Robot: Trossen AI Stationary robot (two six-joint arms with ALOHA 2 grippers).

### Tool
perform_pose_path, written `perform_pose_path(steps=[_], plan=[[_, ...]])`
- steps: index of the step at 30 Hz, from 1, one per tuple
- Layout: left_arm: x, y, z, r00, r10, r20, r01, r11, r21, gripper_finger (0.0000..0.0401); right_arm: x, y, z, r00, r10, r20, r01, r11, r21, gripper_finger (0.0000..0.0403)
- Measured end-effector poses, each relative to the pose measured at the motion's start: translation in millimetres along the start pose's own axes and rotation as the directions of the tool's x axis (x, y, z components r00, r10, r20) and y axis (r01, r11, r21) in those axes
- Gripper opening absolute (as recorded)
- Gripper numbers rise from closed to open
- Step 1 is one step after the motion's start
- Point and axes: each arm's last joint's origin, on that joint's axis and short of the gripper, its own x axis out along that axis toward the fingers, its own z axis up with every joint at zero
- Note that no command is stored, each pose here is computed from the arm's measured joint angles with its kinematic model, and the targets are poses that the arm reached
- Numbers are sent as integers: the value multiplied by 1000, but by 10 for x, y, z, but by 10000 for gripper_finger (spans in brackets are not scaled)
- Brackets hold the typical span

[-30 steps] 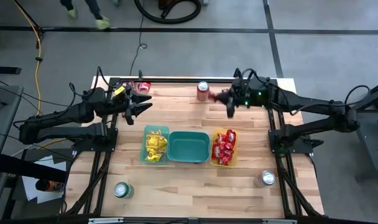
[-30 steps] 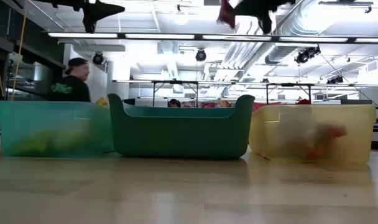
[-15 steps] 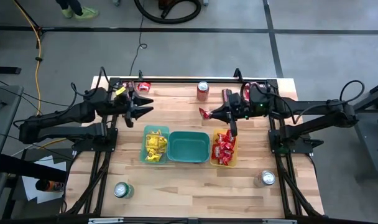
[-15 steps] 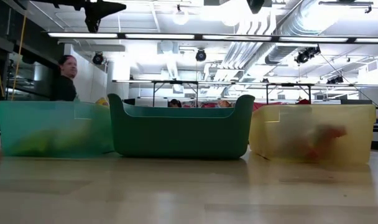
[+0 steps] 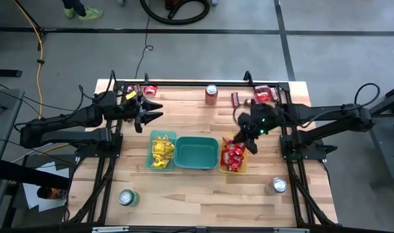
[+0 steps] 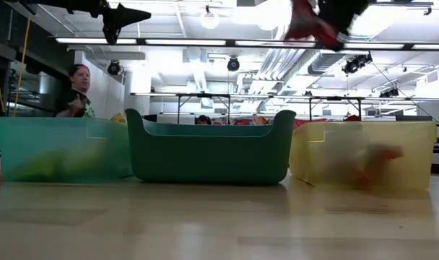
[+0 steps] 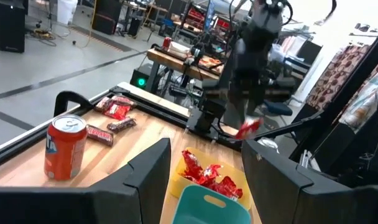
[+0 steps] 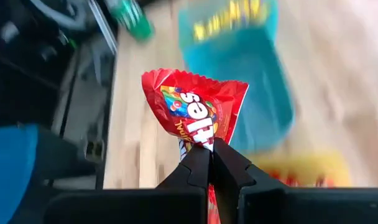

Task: Sort candy
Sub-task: Put the red candy into the yellow bin, then adjust the red candies in the yellow bin

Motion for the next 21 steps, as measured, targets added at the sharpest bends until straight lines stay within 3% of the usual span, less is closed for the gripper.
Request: perform_pose_path(steps=[3,10,21], plan=[[20,7,-11,1000,3,-9,-3,1000,-2,186,110,-30,-121,997,-40,-73,42,999,28,0],[33,11,-18,1000,6,-16,-6,1000,-2,186,292,-158,-214,976,-188,-107,199,975,98,21],[33,13,-24,1000,8,-21,-8,1000,-3,186,373,-221,-251,960,-223,-172,238,969,73,194]])
